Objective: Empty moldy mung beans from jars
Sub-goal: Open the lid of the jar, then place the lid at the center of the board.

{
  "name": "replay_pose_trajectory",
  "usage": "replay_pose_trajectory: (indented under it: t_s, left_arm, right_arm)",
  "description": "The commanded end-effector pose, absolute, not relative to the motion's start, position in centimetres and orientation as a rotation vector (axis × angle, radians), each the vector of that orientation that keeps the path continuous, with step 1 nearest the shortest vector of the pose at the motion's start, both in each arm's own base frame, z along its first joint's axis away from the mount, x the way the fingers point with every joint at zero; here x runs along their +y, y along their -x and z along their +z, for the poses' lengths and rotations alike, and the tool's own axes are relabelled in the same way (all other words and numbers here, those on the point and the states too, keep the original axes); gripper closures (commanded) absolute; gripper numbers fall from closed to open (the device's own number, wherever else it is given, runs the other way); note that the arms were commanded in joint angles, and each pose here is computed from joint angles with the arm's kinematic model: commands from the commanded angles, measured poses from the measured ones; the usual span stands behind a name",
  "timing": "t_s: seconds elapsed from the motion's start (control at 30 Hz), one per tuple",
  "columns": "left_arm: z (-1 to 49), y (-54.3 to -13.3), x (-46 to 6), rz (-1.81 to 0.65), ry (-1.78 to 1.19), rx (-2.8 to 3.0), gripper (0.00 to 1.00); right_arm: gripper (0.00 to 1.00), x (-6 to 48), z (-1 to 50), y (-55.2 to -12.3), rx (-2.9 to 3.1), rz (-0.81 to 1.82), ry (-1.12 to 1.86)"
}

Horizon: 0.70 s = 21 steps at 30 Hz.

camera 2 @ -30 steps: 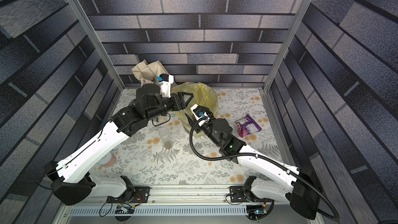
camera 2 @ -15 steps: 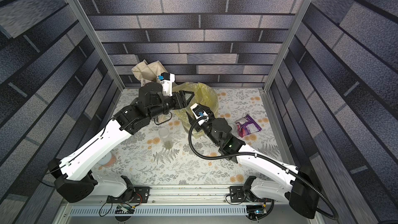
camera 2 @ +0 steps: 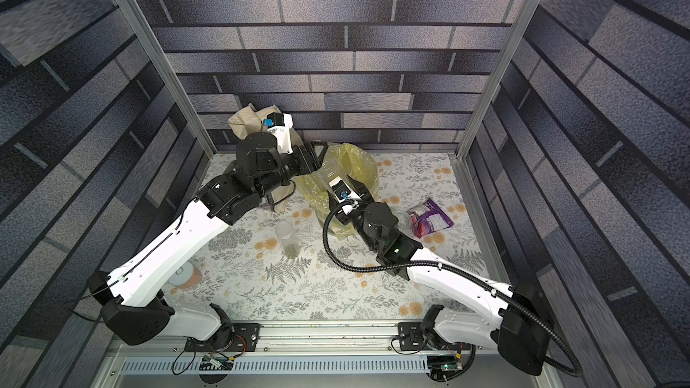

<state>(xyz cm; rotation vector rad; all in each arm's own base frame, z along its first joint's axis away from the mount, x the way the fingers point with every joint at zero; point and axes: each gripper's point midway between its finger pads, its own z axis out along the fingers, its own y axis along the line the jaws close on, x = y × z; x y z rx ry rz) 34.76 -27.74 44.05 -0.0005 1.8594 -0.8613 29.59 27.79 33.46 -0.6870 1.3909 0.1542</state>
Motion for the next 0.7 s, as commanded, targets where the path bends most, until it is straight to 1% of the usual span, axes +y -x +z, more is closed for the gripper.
replay_pose_trajectory:
  t_s: [0.0, 0.1, 0.2, 0.47, 0.6, 0.67]
  left_arm:
    - [45.6, -34.7, -27.3, -0.907, 0.022, 1.817, 0.32]
    - [46.0, -34.7, -26.3, -0.891, 0.026, 1.788, 0.32]
    - [45.9, -34.5, -24.1, -0.801, 0.010, 1.766, 0.31]
    - [41.0, -33.2, -15.3, -0.435, 0.016, 1.782, 0.31]
    - [39.1, -31.6, -11.8, -0.327, 0.040, 1.772, 0.30]
    - [37.3, -31.0, -10.7, -0.262, 0.033, 1.768, 0.31]
  right_arm:
    - [0.59, 27.3, 34.7, -29.8, 1.369, 0.155, 0.644]
    - [0.59, 27.3, 35.0, -29.4, 1.363, 0.200, 0.631]
    - [0.59, 26.9, 35.5, -28.7, 1.355, 0.236, 0.622]
    - [0.58, 25.4, 35.8, -27.2, 1.370, 0.278, 0.601]
    - [0.59, 25.0, 35.3, -27.0, 1.385, 0.286, 0.595]
    - [0.58, 25.1, 35.4, -26.8, 1.390, 0.304, 0.594]
